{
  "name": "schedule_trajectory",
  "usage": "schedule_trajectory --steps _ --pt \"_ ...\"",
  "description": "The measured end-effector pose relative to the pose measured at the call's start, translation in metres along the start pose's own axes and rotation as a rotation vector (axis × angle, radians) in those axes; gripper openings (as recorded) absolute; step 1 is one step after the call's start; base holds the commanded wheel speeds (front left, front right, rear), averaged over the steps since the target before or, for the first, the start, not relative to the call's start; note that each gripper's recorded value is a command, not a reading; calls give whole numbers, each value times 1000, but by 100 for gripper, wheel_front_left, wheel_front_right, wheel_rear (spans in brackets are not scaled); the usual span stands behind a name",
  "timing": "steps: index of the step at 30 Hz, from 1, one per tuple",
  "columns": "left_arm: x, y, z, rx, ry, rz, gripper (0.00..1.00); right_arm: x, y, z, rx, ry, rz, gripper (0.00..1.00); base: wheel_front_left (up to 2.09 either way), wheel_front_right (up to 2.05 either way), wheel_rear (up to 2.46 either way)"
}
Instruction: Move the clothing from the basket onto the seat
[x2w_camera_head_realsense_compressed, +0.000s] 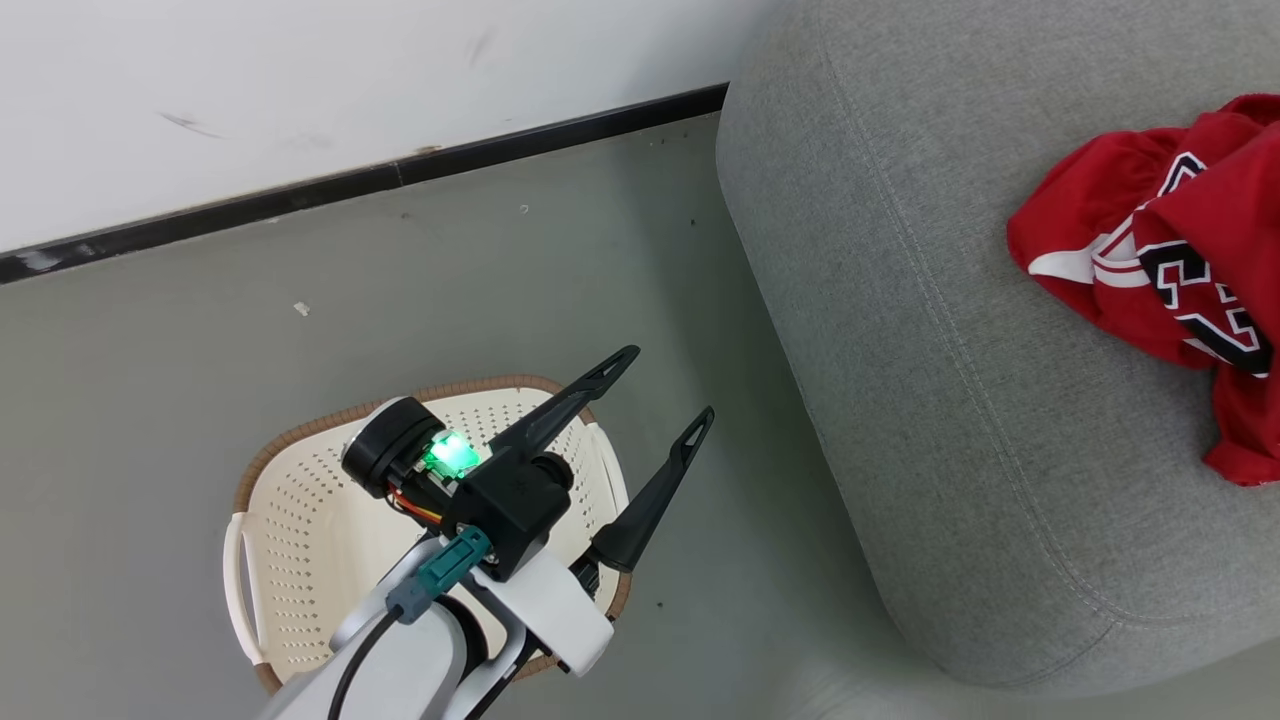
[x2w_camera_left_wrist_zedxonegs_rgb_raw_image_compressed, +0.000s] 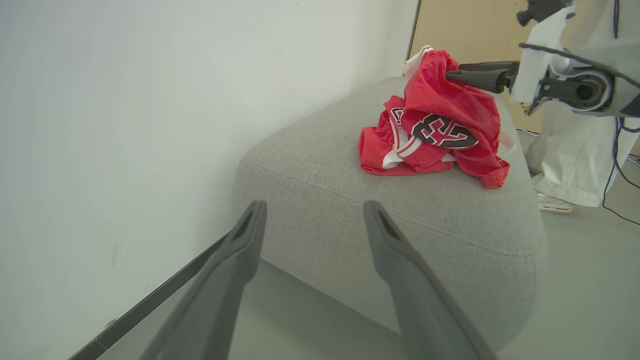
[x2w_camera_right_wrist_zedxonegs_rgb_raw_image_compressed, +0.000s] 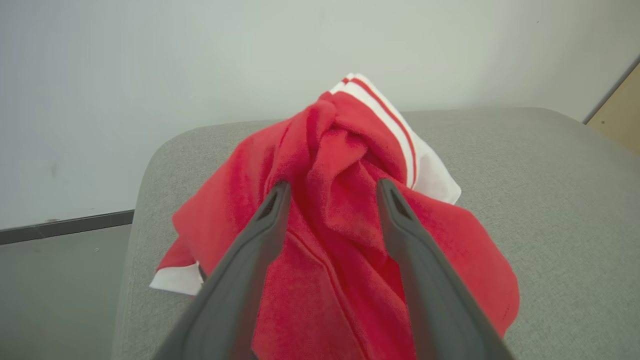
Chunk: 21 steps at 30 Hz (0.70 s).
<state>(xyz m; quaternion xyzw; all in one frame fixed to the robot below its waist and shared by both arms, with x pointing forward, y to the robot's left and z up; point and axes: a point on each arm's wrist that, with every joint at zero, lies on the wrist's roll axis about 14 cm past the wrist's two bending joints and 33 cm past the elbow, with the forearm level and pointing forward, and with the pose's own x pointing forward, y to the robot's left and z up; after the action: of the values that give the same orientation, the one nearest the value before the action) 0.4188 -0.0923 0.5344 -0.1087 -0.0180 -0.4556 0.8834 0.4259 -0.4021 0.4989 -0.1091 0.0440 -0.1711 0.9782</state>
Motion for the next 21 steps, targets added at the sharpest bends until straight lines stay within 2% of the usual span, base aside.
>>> schedule_trajectory --steps 13,21 --pt "-5 0 8 -14 -26 41 100 -34 -12 16 -20 -61 -19 100 0 0 0" --pt "-15 16 14 -35 -51 139 100 -46 5 37 4 -136 21 100 0 0 0"
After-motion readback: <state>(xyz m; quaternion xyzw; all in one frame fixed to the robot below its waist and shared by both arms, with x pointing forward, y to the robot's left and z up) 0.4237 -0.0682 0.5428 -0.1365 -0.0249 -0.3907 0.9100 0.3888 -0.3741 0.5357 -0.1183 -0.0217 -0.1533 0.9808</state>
